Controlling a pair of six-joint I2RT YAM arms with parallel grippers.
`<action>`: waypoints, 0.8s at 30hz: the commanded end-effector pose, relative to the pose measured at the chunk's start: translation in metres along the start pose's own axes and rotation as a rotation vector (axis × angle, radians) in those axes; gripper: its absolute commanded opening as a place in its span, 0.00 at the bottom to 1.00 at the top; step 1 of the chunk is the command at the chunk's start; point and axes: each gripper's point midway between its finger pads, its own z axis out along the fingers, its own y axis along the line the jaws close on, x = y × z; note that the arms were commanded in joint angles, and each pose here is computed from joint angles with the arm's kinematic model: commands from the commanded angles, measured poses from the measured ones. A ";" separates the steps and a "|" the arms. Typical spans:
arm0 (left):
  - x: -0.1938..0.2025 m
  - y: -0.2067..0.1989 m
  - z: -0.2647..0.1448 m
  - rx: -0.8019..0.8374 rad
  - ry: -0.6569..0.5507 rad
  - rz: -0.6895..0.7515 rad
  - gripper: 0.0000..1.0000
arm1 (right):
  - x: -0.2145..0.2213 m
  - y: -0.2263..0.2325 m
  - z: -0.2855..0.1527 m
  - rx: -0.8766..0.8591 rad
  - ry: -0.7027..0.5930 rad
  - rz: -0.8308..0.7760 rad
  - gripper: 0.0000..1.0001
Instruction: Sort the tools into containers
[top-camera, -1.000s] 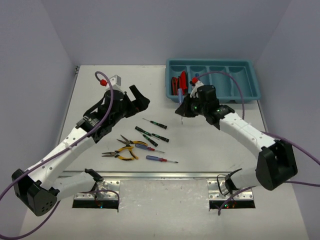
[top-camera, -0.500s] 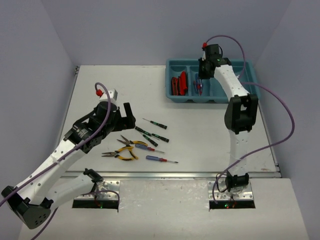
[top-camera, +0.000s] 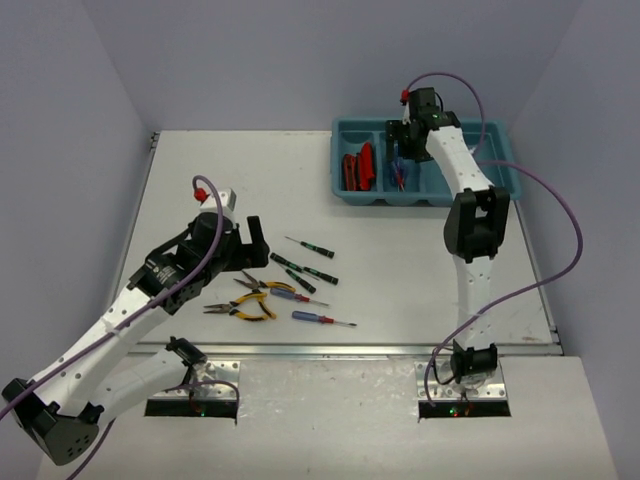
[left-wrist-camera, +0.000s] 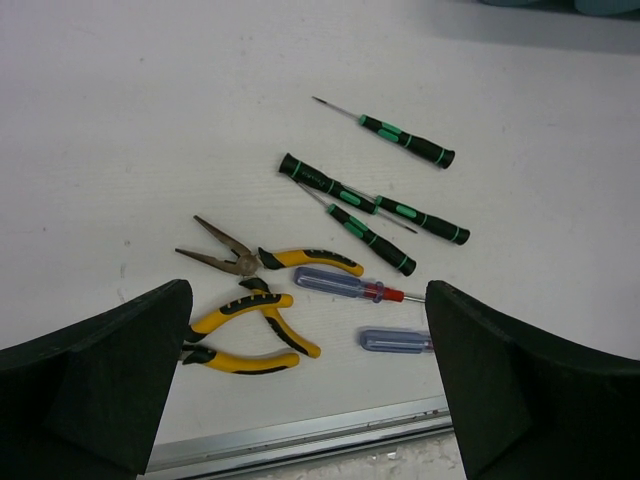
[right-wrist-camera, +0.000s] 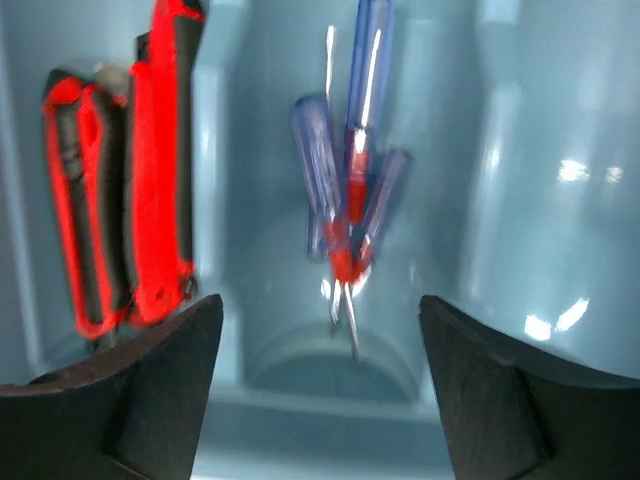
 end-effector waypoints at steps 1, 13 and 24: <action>-0.025 0.009 -0.009 -0.034 -0.143 -0.064 1.00 | -0.048 0.028 -0.124 -0.100 -0.203 -0.031 0.79; -0.059 0.074 -0.068 -0.238 -0.432 -0.324 1.00 | 0.192 0.231 -0.192 -0.575 -0.172 -0.537 0.49; -0.058 0.071 -0.075 -0.183 -0.458 -0.340 1.00 | 0.310 0.292 -0.177 -0.538 0.021 -0.974 0.39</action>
